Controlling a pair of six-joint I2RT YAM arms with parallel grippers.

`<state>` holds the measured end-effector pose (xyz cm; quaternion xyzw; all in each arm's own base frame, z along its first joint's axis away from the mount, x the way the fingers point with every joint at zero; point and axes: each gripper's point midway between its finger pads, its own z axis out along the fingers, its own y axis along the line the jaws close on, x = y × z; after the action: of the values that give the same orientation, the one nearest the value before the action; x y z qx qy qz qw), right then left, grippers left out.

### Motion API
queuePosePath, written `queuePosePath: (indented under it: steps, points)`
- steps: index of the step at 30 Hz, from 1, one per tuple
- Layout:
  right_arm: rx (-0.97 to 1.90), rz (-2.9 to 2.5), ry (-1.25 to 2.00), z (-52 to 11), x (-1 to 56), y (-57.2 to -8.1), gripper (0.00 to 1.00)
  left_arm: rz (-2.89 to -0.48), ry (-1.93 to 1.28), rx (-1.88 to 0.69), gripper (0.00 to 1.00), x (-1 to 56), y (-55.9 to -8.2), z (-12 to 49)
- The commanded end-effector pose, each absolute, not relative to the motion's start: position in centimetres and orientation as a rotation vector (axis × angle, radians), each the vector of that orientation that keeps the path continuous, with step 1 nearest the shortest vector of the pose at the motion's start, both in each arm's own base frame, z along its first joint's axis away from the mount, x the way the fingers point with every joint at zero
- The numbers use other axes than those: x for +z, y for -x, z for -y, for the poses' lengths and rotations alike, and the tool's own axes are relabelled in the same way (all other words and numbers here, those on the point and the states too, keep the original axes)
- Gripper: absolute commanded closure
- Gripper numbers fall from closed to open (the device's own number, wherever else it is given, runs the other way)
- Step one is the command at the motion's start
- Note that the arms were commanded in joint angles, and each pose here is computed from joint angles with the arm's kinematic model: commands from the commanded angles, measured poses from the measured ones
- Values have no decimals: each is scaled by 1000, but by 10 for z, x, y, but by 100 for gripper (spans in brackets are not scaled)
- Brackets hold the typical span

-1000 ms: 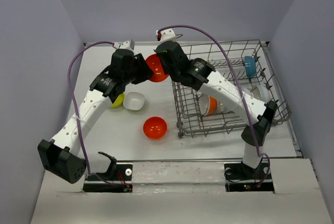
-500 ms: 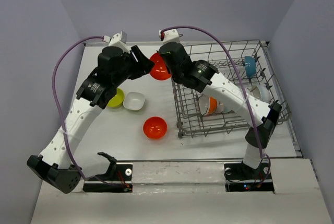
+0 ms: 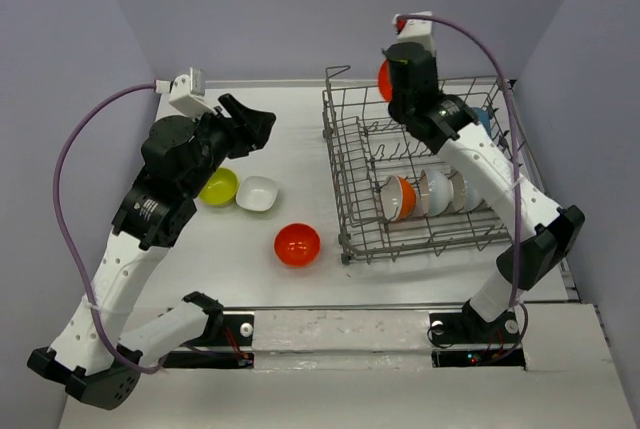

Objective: Load the bowls into the dish rack
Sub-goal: Pass from the left arm to the right, then insert the bowl into the dish rack.

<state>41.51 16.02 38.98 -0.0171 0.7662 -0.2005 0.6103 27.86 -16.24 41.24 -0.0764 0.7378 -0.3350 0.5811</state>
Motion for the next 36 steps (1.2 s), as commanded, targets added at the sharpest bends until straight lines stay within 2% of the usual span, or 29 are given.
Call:
queuePosePath:
  steps: [1, 10, 18, 26, 36]
  points:
    - [-626, -1630, -248, -63, 431, -426, 99, -1665, 147, -755, 35, 413, -286, 162]
    - [-1004, -1542, -251, -4, 410, -465, 99, -1705, 104, -737, 35, 377, -294, 170]
    - [-1291, -1439, -119, -4, 397, -481, 99, -1748, 74, -661, 34, 360, -296, 164]
    - [-1407, -1469, -46, -8, 371, -493, 99, -1768, 43, -540, 32, 354, -300, 151]
    - [-1434, -1643, 59, -5, 334, -488, 99, -1815, 7, -586, 30, 332, -303, 166]
